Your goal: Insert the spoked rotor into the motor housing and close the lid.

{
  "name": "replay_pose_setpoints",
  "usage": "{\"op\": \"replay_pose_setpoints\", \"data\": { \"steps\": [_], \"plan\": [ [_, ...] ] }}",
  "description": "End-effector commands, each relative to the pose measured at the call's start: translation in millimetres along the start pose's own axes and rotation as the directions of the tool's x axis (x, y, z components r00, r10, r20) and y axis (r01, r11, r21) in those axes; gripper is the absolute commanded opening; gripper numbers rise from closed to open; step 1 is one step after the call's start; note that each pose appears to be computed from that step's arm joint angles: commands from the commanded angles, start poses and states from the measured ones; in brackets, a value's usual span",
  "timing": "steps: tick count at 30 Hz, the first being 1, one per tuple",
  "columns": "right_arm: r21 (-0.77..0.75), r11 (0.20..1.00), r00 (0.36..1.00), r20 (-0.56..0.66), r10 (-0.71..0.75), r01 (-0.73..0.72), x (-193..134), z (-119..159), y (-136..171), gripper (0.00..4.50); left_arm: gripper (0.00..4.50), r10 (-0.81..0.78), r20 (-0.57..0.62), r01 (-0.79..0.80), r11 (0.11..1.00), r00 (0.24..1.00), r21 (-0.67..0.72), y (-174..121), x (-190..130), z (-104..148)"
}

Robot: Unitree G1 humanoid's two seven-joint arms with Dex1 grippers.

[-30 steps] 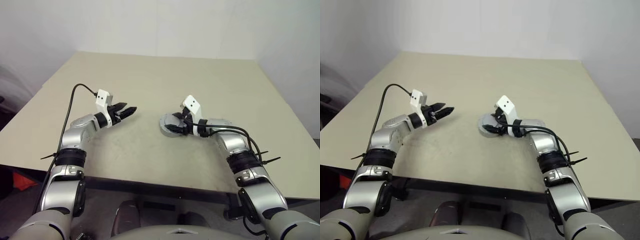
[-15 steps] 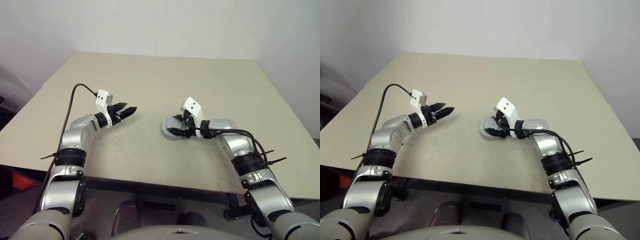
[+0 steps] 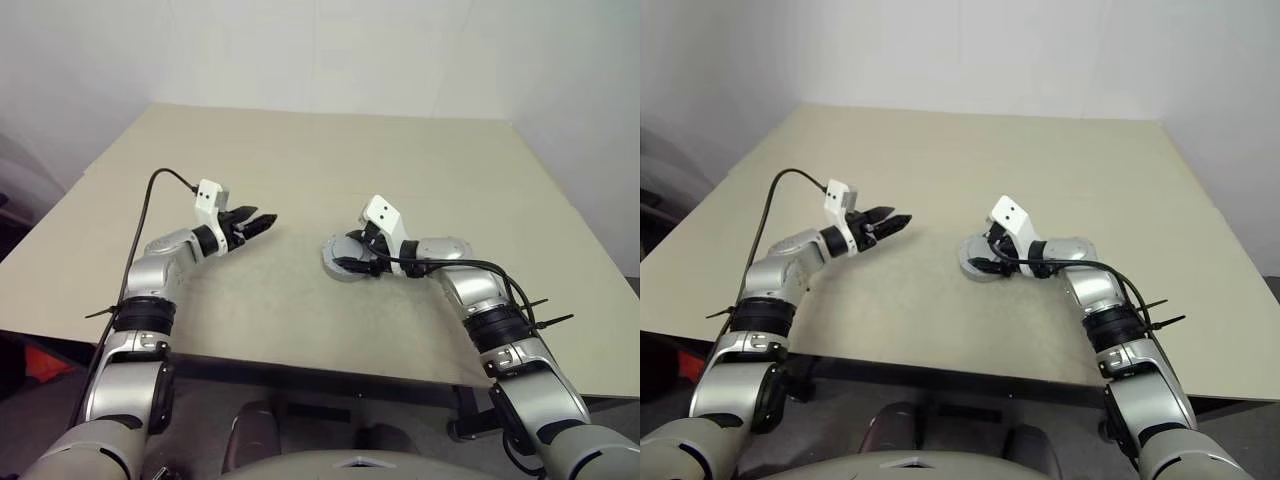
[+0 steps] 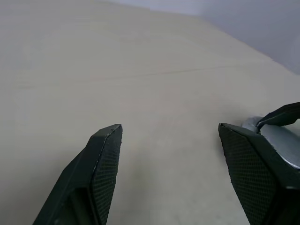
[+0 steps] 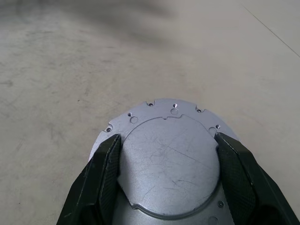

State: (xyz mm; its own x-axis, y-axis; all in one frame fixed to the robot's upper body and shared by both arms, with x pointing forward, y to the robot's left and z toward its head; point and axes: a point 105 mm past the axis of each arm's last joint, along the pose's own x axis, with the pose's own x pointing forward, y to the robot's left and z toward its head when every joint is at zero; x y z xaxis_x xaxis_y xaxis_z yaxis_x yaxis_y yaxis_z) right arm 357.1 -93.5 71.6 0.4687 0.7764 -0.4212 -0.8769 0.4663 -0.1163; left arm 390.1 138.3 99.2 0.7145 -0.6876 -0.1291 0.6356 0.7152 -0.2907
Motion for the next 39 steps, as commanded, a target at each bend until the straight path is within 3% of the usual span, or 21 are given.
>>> {"op": "replay_pose_setpoints", "data": {
  "steps": [1, 4, 9, 14, 22, 25, 29, 39],
  "plan": [
    [0.077, 0.997, 0.992, -0.117, 0.037, -0.028, 4, -36, 11, 3.05, 3.47, -0.063, 0.005, 0.063, 0.995, 0.998, -0.076, -30, 21, 9],
    [0.072, 0.997, 0.993, -0.118, 0.031, -0.023, 5, -36, 11, 3.05, 3.47, -0.142, 0.021, 0.143, 0.974, 0.990, -0.178, -61, 38, 11],
    [0.067, 0.998, 0.993, -0.116, 0.021, -0.013, 6, -36, 10, 3.05, 3.47, -0.203, 0.024, 0.204, 0.958, 0.979, -0.204, -84, 55, 12],
    [0.064, 0.998, 0.994, -0.113, 0.002, 0.006, 5, -36, 8, 3.05, 4.48, -0.272, -0.021, 0.260, 0.936, 0.962, -0.237, -95, 62, 9],
    [0.062, 0.998, 0.994, -0.105, -0.019, 0.025, 5, -35, 6, 3.05, 4.48, -0.205, -0.149, 0.175, 0.966, 0.967, -0.192, -89, 72, -14],
    [0.065, 0.997, 0.994, -0.103, -0.023, 0.030, 5, -36, 6, 3.05, 4.48, -0.223, -0.126, 0.191, 0.955, 0.967, -0.226, -92, 73, -13],
    [0.066, 0.997, 0.994, -0.105, -0.028, 0.035, 5, -37, 6, 3.05, 3.55, -0.243, -0.079, 0.215, 0.939, 0.967, -0.267, -94, 74, -5],
    [0.062, 0.997, 0.994, -0.104, -0.040, 0.047, 6, -36, 4, 3.05, 0.16, -0.318, -0.083, 0.281, 0.912, 0.944, -0.299, -111, 79, -4]
  ]
}}
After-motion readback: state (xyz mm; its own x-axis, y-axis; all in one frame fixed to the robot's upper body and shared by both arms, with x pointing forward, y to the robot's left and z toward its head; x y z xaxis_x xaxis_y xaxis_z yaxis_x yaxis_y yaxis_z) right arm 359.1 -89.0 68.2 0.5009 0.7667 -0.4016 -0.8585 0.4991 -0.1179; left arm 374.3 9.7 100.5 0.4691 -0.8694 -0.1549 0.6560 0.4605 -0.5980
